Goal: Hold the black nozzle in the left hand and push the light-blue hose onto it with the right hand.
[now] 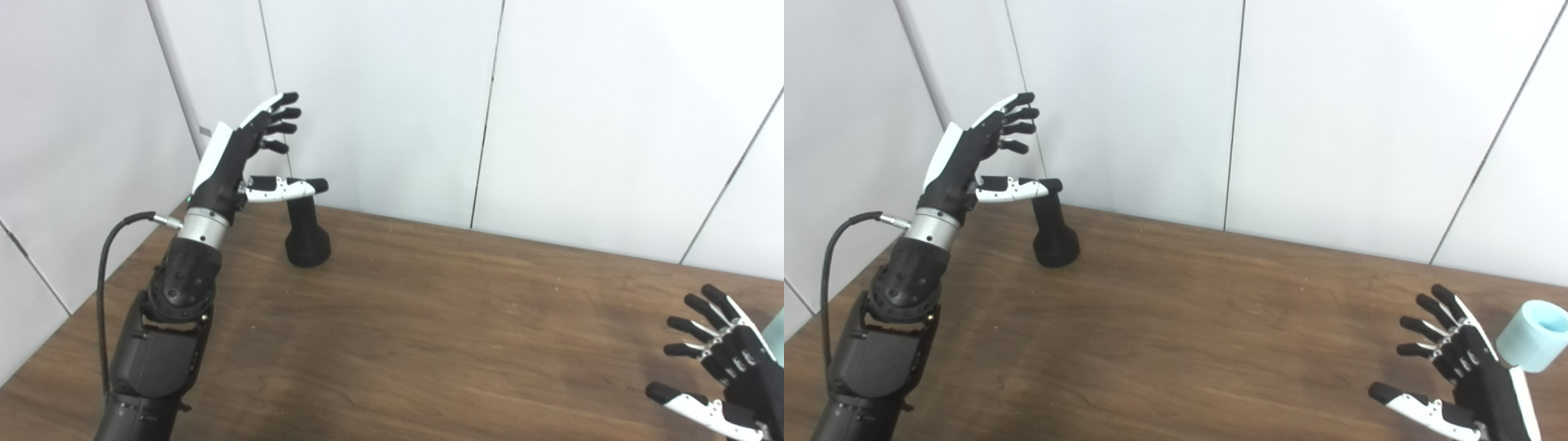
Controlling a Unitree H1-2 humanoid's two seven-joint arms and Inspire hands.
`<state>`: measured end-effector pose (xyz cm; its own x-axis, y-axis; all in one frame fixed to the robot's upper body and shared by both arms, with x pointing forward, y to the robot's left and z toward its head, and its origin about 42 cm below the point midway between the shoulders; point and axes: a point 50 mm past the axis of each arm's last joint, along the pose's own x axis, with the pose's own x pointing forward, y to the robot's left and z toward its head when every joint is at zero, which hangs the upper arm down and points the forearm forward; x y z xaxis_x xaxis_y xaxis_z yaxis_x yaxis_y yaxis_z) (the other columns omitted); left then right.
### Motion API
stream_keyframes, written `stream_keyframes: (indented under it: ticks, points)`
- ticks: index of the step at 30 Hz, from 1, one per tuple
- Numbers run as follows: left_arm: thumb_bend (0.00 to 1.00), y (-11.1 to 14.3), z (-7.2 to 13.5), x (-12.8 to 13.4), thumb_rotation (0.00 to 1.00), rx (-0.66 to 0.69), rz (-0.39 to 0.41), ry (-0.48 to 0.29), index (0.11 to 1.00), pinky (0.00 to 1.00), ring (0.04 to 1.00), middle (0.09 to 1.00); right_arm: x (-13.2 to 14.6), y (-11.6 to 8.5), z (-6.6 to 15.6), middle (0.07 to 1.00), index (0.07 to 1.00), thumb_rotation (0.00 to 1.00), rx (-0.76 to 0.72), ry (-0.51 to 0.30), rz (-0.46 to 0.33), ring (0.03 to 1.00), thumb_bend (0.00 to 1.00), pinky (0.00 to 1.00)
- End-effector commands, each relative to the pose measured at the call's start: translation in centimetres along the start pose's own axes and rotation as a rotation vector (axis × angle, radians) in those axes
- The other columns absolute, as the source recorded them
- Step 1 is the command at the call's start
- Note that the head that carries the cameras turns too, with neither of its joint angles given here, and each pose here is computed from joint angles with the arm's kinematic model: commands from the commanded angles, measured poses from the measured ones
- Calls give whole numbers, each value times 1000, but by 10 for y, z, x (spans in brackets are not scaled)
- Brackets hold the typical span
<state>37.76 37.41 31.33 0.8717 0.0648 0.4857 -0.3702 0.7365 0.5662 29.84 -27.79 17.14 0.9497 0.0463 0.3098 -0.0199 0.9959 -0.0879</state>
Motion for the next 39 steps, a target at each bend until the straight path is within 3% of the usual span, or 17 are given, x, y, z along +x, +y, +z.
stream_keyframes:
  ticks: [1, 6, 8, 15, 21, 28, 39]
  points:
    - [766, 22, 10, 16, 179, 74, 71, -40, 846, 667, 830, 825, 10, -5, 15, 854, 888, 69, -18, -88, 2, 748, 774, 578]
    - [838, 24, 1, 21, 197, 93, 65, 47, 871, 947, 959, 884, 9, -5, 15, 847, 878, 79, -18, -87, -3, 736, 781, 568]
    - [866, 24, -3, 24, 206, 97, 56, 93, 886, 987, 984, 905, 9, -5, 15, 845, 876, 82, -18, -87, -4, 734, 783, 566]
    - [944, 22, -13, 31, 241, 126, -3, 223, 924, 954, 1000, 956, 8, -5, 17, 841, 869, 90, -12, -88, -5, 726, 789, 559]
    - [980, 17, -23, 35, 263, 167, -53, 303, 932, 936, 1000, 948, 7, -6, 17, 838, 865, 95, -7, -87, -5, 713, 791, 559]
    - [987, 4, -33, 34, 273, 230, -102, 356, 927, 997, 1000, 941, 6, -5, 17, 832, 859, 100, 3, -84, -6, 701, 788, 542]
    - [983, -11, -59, 32, 273, 288, -168, 432, 930, 1000, 1000, 951, 2, -5, 21, 829, 855, 103, 12, -81, -6, 684, 787, 532]
